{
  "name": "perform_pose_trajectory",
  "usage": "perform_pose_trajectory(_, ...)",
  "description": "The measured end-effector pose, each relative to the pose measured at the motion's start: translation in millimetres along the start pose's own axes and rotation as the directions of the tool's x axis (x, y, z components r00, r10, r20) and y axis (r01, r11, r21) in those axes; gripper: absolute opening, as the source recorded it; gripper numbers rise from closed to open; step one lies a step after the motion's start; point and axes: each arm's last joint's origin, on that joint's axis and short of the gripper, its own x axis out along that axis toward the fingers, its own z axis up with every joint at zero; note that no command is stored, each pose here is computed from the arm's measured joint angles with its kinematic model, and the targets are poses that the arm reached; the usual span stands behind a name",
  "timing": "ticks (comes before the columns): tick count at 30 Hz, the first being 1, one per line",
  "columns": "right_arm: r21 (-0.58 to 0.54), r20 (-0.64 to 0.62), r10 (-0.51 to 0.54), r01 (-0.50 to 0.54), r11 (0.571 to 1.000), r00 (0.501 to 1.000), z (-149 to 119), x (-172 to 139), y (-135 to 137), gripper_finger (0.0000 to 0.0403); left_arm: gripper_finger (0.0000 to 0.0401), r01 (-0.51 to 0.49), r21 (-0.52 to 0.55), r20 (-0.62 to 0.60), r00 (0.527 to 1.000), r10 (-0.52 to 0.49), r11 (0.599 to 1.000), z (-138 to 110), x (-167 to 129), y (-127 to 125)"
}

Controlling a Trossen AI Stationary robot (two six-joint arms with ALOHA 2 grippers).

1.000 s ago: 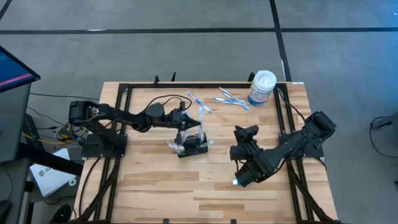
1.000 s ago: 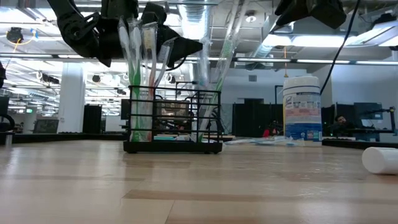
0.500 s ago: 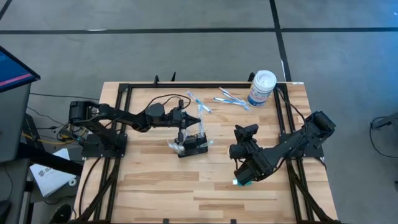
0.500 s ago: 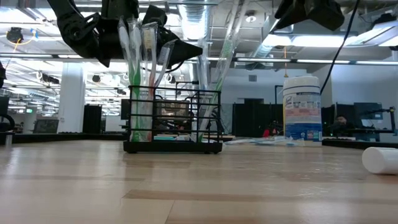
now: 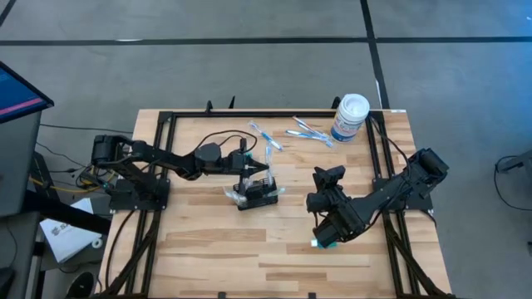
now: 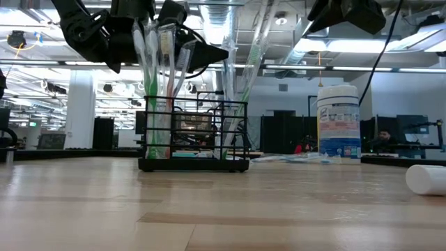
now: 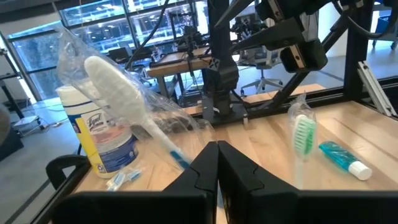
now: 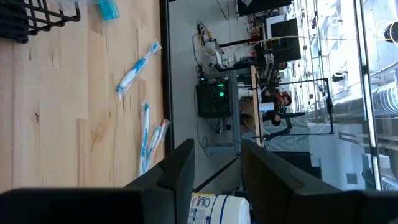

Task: Pick & Place toothbrushing station
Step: Put the blue toothbrush into the wire organizer

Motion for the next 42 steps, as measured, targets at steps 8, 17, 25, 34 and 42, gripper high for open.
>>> perform_pose_trajectory(8, 0.000, -0.001, 0.001, -0.001, 1.000, 1.000, 0, 0, 0, 0.0120, 0.0004, 0.017, -0.033, -0.005, 1.000, -0.017, 0.999, -1, 0, -1)
perform_pose_trajectory(17, 0.002, -0.001, 0.003, -0.003, 1.000, 1.000, 0, 0, 0, 0.0120, 0.0030, 0.099, -0.038, -0.003, 0.995, -0.099, 0.994, -1, 0, -5)
perform_pose_trajectory(25, 0.008, -0.001, 0.006, -0.006, 1.000, 1.000, 0, 0, 0, 0.0120, 0.0072, 0.108, -0.039, -0.002, 0.994, -0.108, 0.993, -2, 0, -5)
perform_pose_trajectory(34, 0.030, -0.005, 0.021, -0.021, 0.999, 1.000, 0, -1, 1, 0.0120, 0.0075, 0.105, -0.032, 0.031, 0.994, -0.104, 0.994, 2, 0, -4)
perform_pose_trajectory(42, 0.036, -0.011, 0.019, -0.018, 0.999, 1.000, -1, 1, 2, 0.0120, 0.0064, -0.074, -0.105, 0.068, 0.994, 0.081, 0.992, 18, -6, 4)
